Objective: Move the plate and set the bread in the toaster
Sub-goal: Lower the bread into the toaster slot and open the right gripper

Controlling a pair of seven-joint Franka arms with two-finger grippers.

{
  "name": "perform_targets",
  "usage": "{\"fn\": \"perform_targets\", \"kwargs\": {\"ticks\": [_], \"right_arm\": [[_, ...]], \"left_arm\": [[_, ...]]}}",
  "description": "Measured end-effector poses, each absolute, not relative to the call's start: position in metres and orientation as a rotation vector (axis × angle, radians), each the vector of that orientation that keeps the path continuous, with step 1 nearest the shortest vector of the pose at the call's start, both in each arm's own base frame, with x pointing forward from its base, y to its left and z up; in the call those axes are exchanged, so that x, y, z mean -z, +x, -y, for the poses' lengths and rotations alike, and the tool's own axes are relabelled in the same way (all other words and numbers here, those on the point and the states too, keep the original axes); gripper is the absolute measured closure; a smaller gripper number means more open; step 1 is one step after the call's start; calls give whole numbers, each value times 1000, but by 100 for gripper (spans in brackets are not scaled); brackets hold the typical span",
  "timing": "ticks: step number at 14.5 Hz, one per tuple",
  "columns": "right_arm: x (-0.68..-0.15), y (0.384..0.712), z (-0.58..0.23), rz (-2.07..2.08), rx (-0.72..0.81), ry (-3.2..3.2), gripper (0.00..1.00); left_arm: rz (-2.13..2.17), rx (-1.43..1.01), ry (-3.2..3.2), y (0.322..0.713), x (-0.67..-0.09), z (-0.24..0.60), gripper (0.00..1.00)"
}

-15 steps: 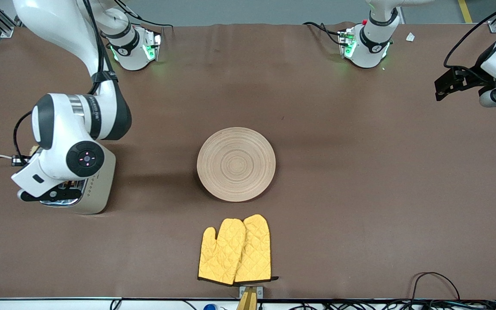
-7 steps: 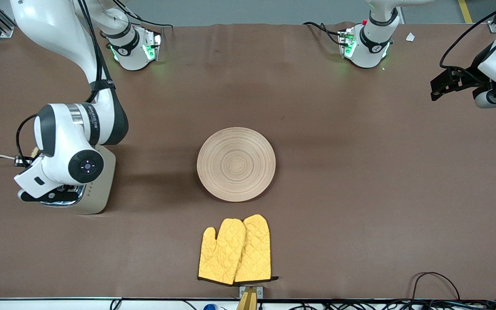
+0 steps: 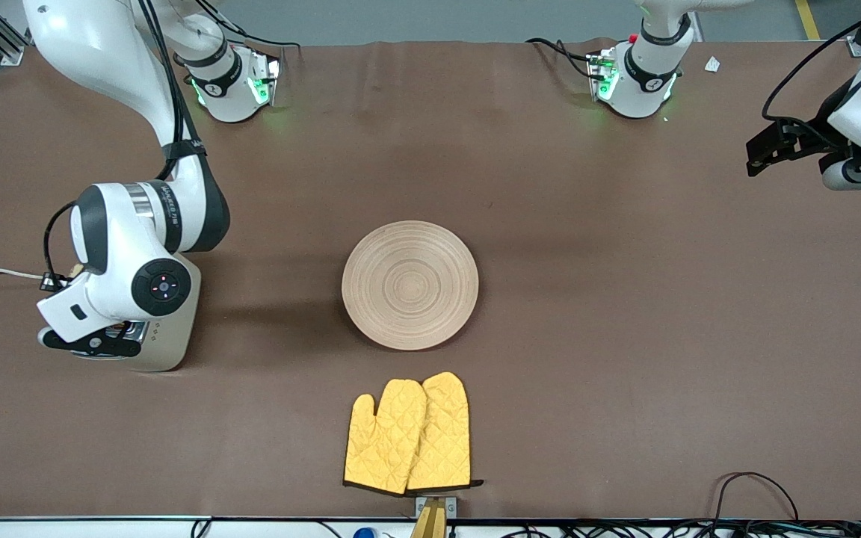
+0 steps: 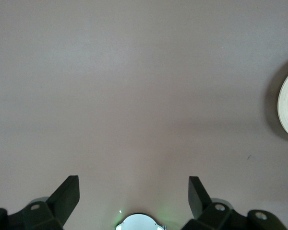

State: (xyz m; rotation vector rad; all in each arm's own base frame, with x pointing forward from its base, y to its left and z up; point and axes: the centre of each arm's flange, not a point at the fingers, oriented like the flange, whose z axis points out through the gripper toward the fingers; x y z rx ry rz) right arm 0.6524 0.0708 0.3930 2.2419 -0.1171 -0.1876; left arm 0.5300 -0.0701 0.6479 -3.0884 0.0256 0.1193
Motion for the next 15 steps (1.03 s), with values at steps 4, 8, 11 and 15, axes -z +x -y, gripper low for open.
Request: {"fn": "perform_targets", "kwargs": {"ticks": [4,8,11,15], "right_arm": [[-382,649,-76,180,209,2305,86],[-379,649,-74,239,246,2396,46],[-399,646,-79,302,264,2527,15],[-466,636,-38,337,304,2853,0]], "left_arm": [[-26,-120,-3090,530,-648,70,0],[-25,-120,-3090,532,-646,70,0],[-21,-123,-3090,533,-644,69,0],[-21,-128,-3105,534,-643,69,0]]}}
